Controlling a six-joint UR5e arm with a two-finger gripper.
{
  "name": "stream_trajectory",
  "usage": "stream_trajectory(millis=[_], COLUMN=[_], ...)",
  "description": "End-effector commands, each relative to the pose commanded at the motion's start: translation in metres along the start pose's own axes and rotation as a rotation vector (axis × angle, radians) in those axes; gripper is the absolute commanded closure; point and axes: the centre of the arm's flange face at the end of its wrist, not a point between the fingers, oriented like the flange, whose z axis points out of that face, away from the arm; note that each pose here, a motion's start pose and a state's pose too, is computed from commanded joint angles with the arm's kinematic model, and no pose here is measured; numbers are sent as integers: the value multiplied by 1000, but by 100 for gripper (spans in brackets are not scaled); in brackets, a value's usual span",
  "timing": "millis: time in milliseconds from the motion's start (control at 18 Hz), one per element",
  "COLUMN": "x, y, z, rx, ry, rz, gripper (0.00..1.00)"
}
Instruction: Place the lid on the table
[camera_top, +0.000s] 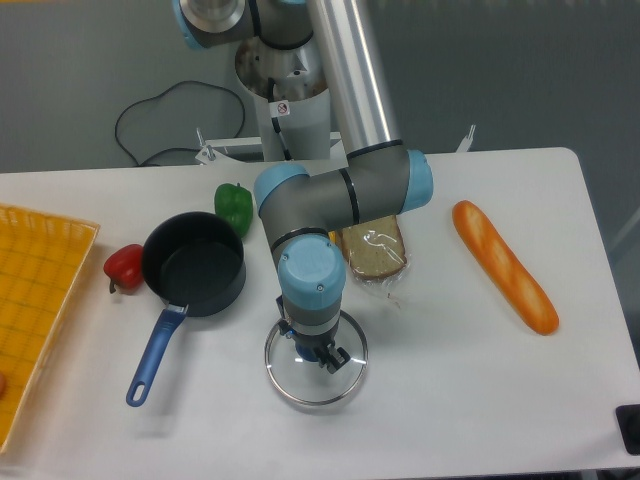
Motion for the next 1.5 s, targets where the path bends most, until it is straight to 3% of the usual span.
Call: stream_trajectory(millis=[1500], x=[7], y=[-11], z=[12], rx=[-8], ry=[15], rz=[6], gripper=[37])
